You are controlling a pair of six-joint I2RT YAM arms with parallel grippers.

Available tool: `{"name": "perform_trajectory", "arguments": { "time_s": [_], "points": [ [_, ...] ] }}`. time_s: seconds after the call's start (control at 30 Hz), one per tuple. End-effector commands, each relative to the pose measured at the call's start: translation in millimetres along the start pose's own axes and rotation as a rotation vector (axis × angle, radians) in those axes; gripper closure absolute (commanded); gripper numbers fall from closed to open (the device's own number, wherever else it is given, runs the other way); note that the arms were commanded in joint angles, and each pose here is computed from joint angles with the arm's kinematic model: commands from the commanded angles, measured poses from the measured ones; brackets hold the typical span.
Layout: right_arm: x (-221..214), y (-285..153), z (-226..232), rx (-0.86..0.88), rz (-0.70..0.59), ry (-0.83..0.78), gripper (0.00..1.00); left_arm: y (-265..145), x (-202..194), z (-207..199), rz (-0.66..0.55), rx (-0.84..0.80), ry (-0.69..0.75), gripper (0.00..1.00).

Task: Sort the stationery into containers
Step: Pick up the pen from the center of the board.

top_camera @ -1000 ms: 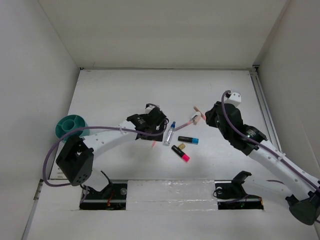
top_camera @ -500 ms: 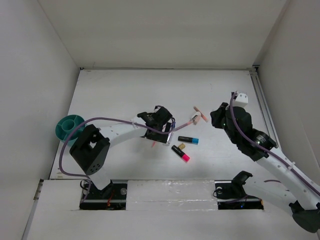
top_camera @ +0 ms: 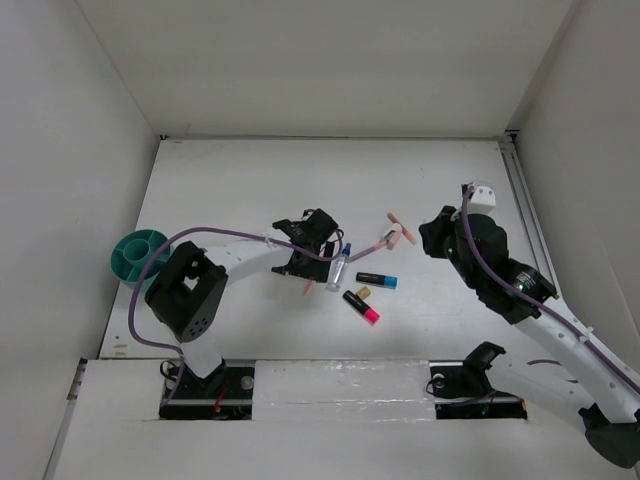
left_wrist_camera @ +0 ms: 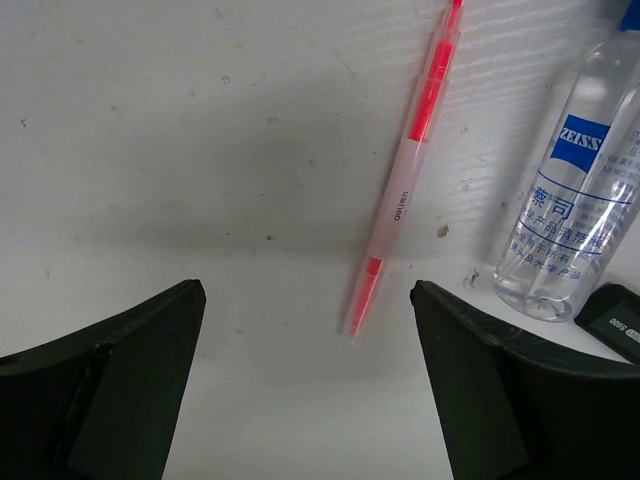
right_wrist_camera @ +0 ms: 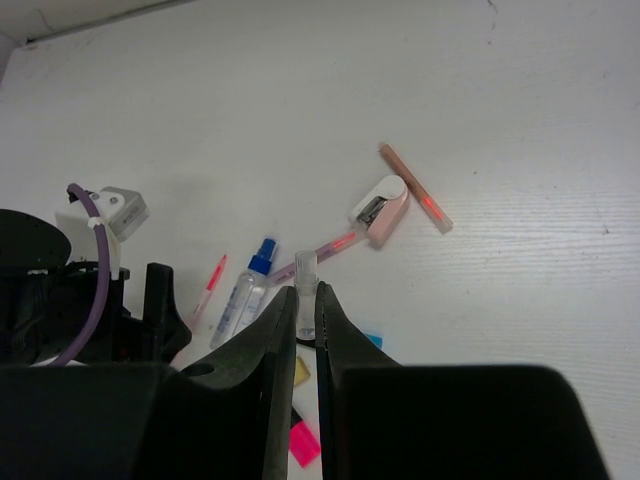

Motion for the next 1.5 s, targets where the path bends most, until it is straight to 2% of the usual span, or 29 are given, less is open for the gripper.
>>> {"name": "perform_trajectory", "arguments": {
  "time_s": [0.0,0.33,0.5,0.53,0.6,1.07,1.2,1.23,1.47],
  "points": [
    [15.7,-5.2,10.4,0.053,-0.046,0.018,1.00,-1.6,4.4,0.5,-0.008,-0.002,-0.003,0.18],
    [18.9,-7.2,11.6,0.065,-0.059,0.018,1.00,14.6,-2.1,-0.1,0.049,0.033,-0.005,0.25],
    [22.7,-8.3,12.3,0.064,-0.072,0.013,1.00,19.5,-6.2,0.8,0.073,0.052,-0.006,0.32],
    [22.7,-8.3,12.3,0.063,-0.072,0.013,1.00,19.5,-6.3,0.8,0.073,0.052,-0.006,0.38],
    [21.4,-8.5,11.0,0.058,-0.066,0.009,1.00,21.9,-7.6,0.6,0.081,0.054,-0.004,0.41],
    [21.8,-5.4,14.5,0.065,-0.060,-0.001,1.00,29.1,-5.5,-5.6,0.097,0.030,-0.003,0.46],
    [24.8,-6.7,16.0,0.070,-0.066,-0.006,1.00,32.8,-5.1,-7.5,0.108,0.023,0.008,0.54],
    [24.8,-6.7,16.1,0.070,-0.067,-0.006,1.00,32.8,-5.1,-7.5,0.108,0.023,0.008,0.60],
    [22.9,-7.4,14.1,0.070,-0.065,-0.007,1.00,38.1,-8.3,-8.5,0.126,0.029,0.000,0.81]
  ]
}}
Point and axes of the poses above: each gripper's point midway between its finger pads, its own y axis out along the fingers, its own z axis along the line the jaws close on, x = y × z, the point moved 5 cm from there along -y, back along the fingers, and after that the axes turned 13 degrees about y, right-handed, at the moved point
